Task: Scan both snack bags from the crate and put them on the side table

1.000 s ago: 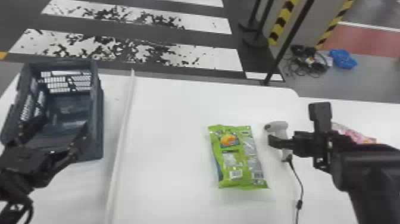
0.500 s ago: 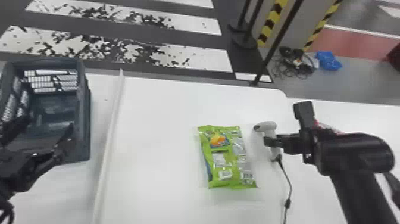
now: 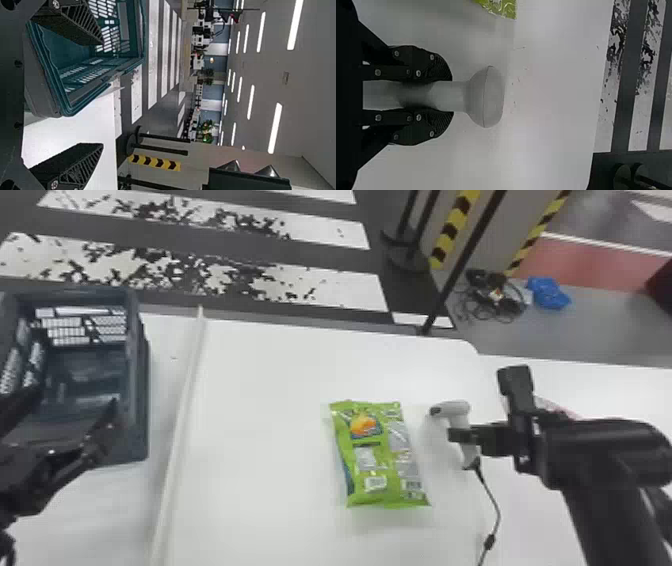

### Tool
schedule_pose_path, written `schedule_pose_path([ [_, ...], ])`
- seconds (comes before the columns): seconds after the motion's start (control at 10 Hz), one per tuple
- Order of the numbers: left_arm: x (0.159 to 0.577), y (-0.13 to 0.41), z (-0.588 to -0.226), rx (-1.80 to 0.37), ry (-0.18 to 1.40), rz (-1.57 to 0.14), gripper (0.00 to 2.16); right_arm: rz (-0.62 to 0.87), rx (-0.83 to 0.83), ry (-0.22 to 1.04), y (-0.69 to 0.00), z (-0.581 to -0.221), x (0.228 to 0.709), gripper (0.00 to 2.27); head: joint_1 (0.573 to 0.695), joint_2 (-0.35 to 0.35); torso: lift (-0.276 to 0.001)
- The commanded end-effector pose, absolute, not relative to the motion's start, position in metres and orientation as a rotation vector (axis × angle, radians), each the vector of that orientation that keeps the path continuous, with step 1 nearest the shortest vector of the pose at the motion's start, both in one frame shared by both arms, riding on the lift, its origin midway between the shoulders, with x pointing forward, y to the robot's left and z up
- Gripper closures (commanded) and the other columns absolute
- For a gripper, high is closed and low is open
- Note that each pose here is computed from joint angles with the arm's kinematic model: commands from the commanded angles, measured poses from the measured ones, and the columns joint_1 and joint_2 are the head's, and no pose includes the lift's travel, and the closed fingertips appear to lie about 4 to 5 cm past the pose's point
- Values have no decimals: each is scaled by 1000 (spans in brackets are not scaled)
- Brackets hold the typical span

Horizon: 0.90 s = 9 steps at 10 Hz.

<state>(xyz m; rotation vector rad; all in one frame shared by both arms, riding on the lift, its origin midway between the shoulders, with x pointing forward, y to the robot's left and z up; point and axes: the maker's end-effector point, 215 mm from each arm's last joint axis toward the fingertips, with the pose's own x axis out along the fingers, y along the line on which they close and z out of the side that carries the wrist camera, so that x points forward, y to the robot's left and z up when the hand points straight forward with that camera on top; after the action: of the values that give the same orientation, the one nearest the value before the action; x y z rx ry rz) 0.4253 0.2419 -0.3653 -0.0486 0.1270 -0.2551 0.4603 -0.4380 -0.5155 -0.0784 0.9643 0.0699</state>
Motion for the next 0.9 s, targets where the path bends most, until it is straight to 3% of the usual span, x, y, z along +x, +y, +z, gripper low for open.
schedule_pose_path([
  [0.0, 426, 242, -366, -53, 127, -254, 83, 55, -44, 977, -432, -497, 427, 2189, 695, -244, -87],
  [0.4, 428, 240, -367, -52, 129, -259, 83, 87, 76, 1023, -388, -458, 340, 2189, 695, -240, -87],
  [0.8, 428, 241, -368, -55, 131, -255, 87, 155, 116, 1102, -338, -456, 288, 2189, 695, -188, -87],
])
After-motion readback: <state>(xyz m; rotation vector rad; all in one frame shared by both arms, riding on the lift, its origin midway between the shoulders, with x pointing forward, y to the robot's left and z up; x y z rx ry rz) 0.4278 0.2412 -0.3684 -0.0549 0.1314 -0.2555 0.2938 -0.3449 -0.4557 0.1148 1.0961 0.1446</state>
